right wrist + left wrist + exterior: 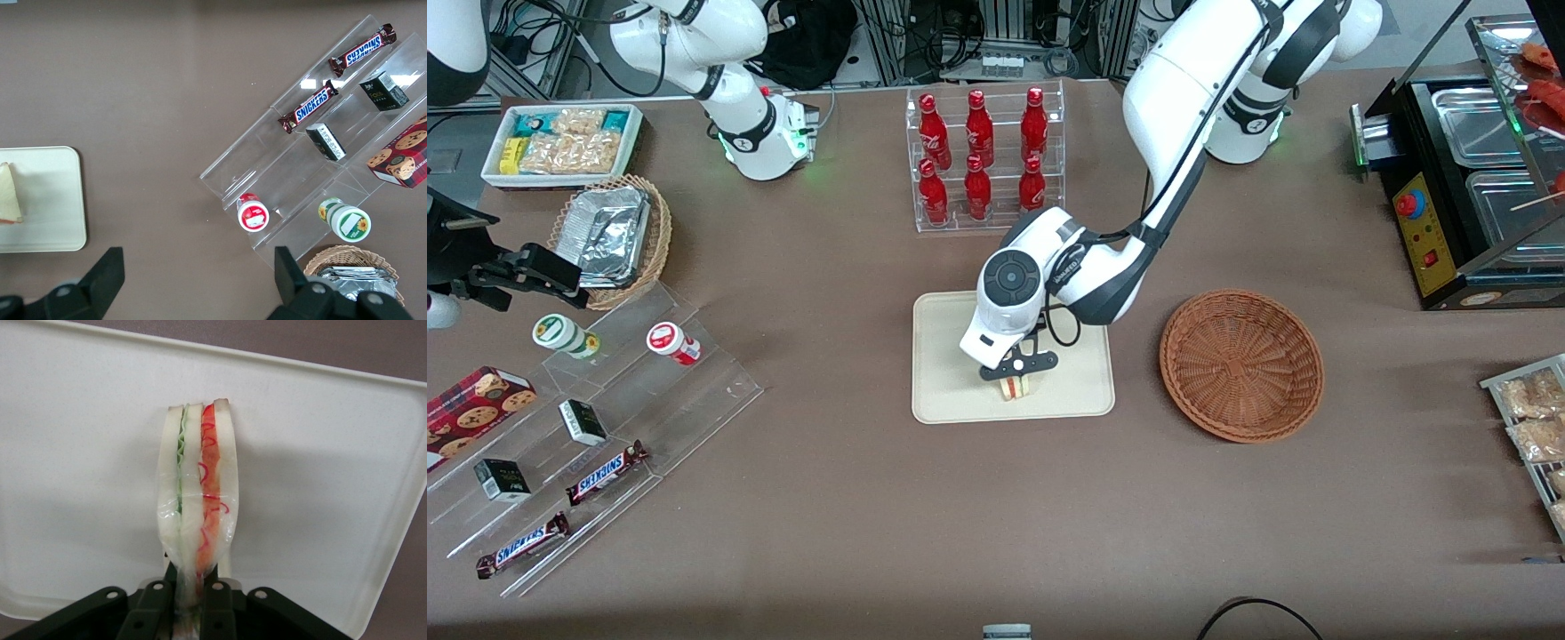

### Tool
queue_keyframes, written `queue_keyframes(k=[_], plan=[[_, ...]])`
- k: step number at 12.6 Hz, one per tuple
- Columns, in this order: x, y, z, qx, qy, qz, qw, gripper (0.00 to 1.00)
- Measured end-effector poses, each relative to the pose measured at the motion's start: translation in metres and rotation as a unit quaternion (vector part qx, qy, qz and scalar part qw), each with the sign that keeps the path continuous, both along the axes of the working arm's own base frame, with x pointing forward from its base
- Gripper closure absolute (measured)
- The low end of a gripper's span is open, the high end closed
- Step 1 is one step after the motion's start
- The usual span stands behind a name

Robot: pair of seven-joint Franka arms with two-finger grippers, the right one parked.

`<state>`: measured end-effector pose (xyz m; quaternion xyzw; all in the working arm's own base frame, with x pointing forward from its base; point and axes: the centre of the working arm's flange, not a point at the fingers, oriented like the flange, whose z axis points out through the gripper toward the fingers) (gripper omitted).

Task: Place sandwich from basket to tray
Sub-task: 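Lower the sandwich onto the tray and open the left gripper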

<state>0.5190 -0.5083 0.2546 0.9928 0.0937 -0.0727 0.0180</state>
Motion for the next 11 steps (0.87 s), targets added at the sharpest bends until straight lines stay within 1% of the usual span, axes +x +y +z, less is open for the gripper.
queue_keyframes(k=[1, 2, 3, 5, 7, 8, 9, 10, 11], plan=[[0.002, 0.0, 0.002, -0.002, -0.002, 0.001, 1.0, 0.7], [0.004, 0.0, 0.007, -0.004, -0.006, 0.002, 1.0, 0.56], [0.006, -0.001, 0.014, -0.007, -0.009, 0.002, 0.9999, 0.47], [0.006, 0.0, 0.033, -0.006, -0.01, 0.001, 0.9999, 0.25], [0.007, 0.005, 0.059, -0.006, -0.013, -0.014, 0.9998, 0.02], [0.008, 0.011, 0.074, -0.002, -0.012, -0.022, 0.9997, 0.0], [0.013, 0.022, 0.091, 0.0, -0.012, -0.02, 0.9997, 0.0], [0.022, 0.038, 0.107, 0.003, -0.011, -0.019, 0.9998, 0.0], [0.031, 0.057, 0.119, 0.007, -0.004, -0.032, 0.9994, 0.0]])
